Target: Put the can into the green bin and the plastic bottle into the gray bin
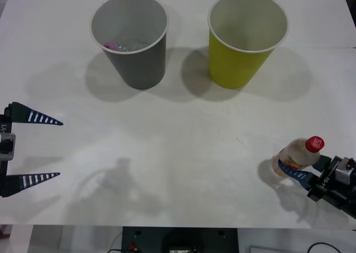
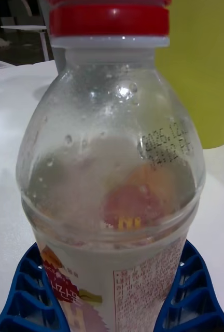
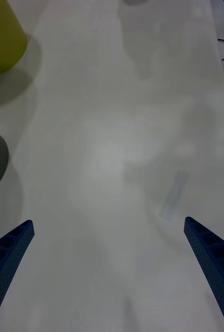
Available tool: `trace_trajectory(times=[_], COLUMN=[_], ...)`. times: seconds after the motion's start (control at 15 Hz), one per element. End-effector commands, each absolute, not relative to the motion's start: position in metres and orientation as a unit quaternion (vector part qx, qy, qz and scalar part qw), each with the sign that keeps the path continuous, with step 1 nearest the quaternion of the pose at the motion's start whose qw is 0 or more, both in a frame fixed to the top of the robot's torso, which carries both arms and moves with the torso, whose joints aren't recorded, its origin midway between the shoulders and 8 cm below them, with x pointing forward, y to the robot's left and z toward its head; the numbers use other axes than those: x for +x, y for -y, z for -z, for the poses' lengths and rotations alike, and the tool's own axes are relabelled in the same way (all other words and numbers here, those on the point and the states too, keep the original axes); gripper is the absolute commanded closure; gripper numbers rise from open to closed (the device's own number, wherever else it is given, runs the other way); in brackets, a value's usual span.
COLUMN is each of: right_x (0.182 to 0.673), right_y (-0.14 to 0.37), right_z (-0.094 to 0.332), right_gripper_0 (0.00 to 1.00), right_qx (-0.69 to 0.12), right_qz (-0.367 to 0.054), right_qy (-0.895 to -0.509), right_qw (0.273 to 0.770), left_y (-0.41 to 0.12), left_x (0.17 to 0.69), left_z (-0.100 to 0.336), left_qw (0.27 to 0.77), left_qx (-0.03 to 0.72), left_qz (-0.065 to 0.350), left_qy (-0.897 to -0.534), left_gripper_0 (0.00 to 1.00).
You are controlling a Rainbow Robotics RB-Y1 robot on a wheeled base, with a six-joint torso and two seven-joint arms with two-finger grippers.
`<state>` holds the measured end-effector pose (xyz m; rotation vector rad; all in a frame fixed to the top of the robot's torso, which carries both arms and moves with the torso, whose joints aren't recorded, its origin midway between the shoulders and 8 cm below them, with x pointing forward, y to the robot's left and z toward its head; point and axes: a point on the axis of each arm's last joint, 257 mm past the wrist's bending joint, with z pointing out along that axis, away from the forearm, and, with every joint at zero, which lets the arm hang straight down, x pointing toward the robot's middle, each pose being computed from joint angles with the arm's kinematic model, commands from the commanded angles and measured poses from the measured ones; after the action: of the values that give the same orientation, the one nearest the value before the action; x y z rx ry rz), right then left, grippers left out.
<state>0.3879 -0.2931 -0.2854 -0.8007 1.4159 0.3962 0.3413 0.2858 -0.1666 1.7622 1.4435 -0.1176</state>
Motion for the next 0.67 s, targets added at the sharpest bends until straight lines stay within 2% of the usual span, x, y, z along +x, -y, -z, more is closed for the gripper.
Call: trace_trajectory(times=[0.07,0.33,0.67], right_x=[0.387,0.387,0.381], right_y=[0.293,0.291,0.287], right_z=[0.283,0.275,0.253], right_gripper_0=[1.0,1.0,1.0], right_qx=[-0.357,-0.392,-0.421], right_qz=[-0.176,-0.162,-0.181], right_qy=[-0.625,-0.62,-0.649], right_qw=[0.671,0.66,0.608], left_y=[-0.286,-0.286,-0.286], left_x=[0.341,0.341,0.341], left_z=[0.167,0.167,0.167], left_qw=[0.417,0.417,0.417], left_qx=[0.702,0.702,0.702], left_qz=[0.047,0.047,0.047], left_qy=[-0.575,-0.575,-0.575], left_gripper_0=[0.0,0.0,0.0])
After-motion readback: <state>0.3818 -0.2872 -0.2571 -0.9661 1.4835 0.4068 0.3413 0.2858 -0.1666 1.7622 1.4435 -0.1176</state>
